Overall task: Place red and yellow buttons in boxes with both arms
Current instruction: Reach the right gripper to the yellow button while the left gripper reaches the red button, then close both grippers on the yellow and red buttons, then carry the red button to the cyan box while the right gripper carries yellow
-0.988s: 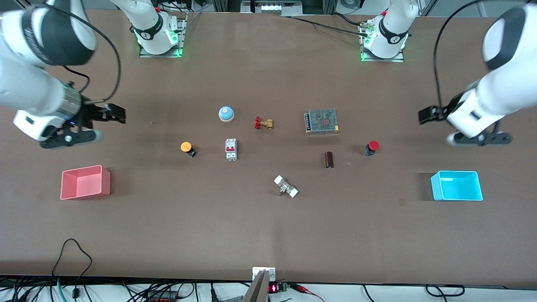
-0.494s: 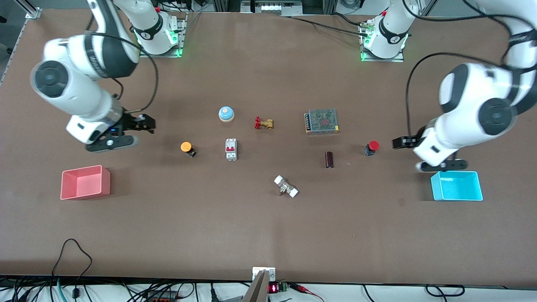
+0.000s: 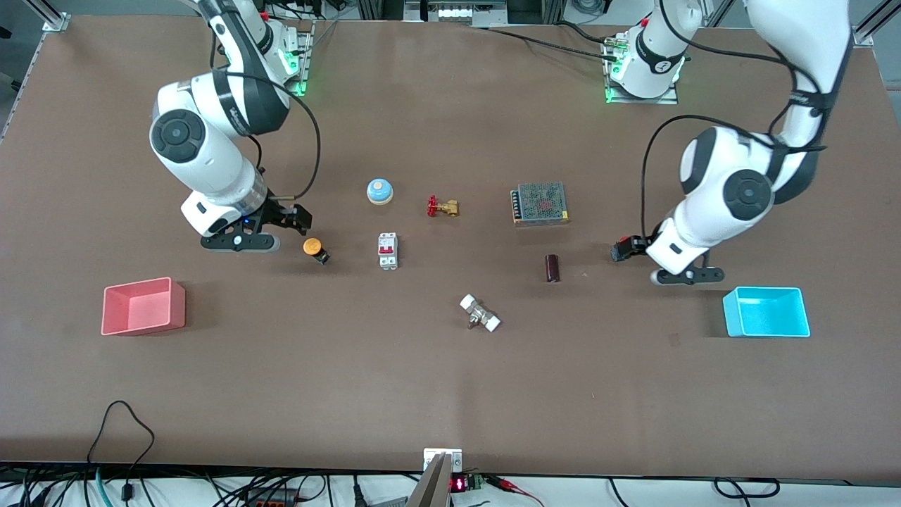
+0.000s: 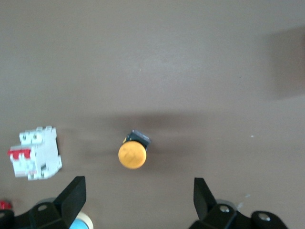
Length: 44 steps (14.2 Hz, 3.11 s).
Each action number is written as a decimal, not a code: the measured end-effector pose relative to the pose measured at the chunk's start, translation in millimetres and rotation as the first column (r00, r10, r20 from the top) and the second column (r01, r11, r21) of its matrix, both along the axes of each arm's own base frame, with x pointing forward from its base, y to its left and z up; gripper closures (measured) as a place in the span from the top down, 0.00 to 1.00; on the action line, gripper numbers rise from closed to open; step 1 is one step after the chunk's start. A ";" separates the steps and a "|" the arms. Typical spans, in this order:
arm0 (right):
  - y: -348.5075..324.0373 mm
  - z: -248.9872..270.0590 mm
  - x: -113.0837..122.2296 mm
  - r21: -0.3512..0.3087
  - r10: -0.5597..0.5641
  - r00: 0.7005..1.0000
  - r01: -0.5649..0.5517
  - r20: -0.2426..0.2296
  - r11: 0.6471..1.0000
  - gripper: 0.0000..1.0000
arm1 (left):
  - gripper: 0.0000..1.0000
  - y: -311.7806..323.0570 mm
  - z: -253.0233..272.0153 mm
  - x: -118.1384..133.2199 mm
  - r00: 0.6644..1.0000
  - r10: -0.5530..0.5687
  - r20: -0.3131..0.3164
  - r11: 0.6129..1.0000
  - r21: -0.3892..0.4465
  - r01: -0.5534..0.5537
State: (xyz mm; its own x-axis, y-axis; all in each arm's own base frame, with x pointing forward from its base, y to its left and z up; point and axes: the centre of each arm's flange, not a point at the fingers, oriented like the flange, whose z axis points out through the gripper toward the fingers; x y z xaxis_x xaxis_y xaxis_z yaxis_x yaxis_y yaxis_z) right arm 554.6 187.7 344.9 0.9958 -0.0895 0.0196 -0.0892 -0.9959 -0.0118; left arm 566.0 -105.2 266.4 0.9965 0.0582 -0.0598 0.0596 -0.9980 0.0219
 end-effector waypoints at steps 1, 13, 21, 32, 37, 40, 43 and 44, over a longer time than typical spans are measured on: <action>-0.6 -9.4 3.0 0.004 -0.043 0.999 0.043 0.005 0.999 1.00 | 1.00 -2.6 -15.0 -6.1 1.000 -0.003 0.007 1.000 -0.005 0.003; 13.9 -92.5 -0.4 0.011 -0.218 0.976 0.218 -0.011 0.976 1.00 | 0.89 -8.8 -69.4 -27.1 0.999 -0.015 -0.050 1.000 -0.008 0.015; 16.3 -114.1 -12.6 0.011 -0.236 0.972 0.236 -0.020 0.972 1.00 | 0.35 -7.6 -70.2 -23.4 0.999 -0.011 -0.048 1.000 -0.009 0.011; 19.6 -128.8 -14.1 0.014 -0.248 0.969 0.248 -0.022 0.969 0.72 | 0.35 57.1 60.8 65.2 0.996 0.055 -0.076 0.995 0.089 -0.048; 19.6 -128.9 -14.0 0.014 -0.248 0.969 0.248 -0.022 0.969 0.37 | 0.35 150.0 93.3 83.9 0.995 0.087 -0.039 0.993 0.085 -0.083; 19.6 -129.0 -14.0 0.014 -0.248 0.969 0.248 -0.022 0.969 0.37 | 0.35 217.4 79.3 92.9 0.997 0.065 -0.045 0.996 0.065 -0.062; 19.8 -125.0 -11.9 0.017 -0.194 0.981 0.194 -0.013 0.981 0.37 | 0.35 260.7 41.1 103.9 0.997 0.038 -0.065 0.999 0.039 -0.035; 17.8 -117.1 -8.5 0.019 -0.156 0.988 0.156 -0.004 0.988 0.37 | 0.35 267.6 28.3 109.5 0.998 0.032 -0.050 0.999 0.034 -0.030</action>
State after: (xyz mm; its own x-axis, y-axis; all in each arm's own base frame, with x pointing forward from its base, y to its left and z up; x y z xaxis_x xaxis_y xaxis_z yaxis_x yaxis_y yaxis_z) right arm 546.1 205.5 227.9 0.9697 -0.2441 0.0142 -0.2436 -0.9694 -0.0305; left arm 675.5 162.3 294.8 0.9899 0.0916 -0.1079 0.0905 -0.9958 -0.0151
